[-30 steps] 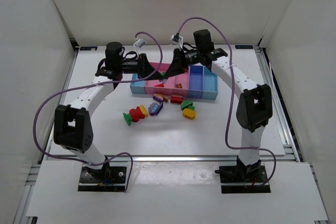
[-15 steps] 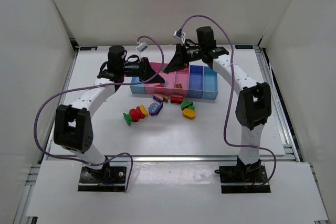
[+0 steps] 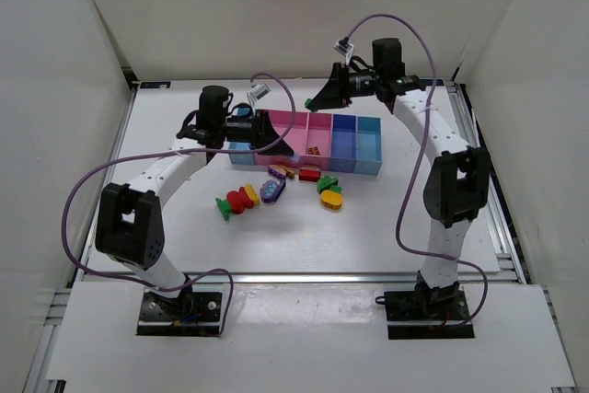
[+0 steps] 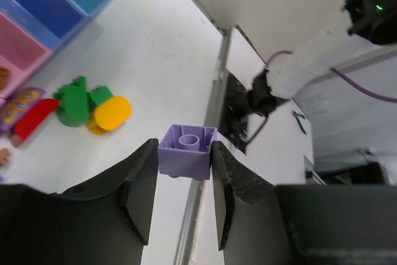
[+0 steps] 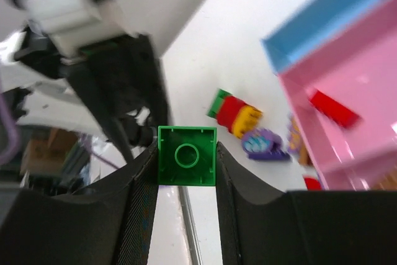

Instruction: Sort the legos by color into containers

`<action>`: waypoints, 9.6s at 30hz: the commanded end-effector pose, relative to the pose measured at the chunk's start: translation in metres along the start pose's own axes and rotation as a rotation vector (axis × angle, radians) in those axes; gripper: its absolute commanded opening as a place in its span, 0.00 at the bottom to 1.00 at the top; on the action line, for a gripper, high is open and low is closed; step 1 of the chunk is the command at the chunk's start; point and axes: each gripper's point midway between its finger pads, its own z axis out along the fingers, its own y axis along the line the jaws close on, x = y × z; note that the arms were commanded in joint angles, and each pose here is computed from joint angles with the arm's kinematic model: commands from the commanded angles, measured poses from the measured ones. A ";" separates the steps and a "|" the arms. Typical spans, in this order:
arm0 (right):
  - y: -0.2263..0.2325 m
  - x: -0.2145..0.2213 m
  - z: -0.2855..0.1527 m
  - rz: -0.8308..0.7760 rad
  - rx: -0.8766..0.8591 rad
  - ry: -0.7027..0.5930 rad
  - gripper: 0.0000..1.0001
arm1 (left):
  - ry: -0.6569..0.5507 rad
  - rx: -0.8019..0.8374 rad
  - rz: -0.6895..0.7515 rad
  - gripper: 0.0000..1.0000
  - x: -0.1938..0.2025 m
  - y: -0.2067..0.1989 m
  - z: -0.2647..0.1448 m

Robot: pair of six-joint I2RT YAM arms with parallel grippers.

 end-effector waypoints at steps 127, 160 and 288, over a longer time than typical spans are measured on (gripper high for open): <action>-0.049 0.173 -0.031 -0.934 0.203 0.519 0.53 | -0.202 -0.807 0.256 0.64 -0.068 0.047 -0.110; -0.149 0.201 -0.067 -1.032 0.228 0.742 0.31 | -0.229 -0.795 0.188 0.65 -0.081 0.071 -0.114; 0.028 0.122 0.021 -1.592 0.144 0.374 0.11 | 0.044 -0.083 -0.232 0.72 -0.018 0.018 -0.033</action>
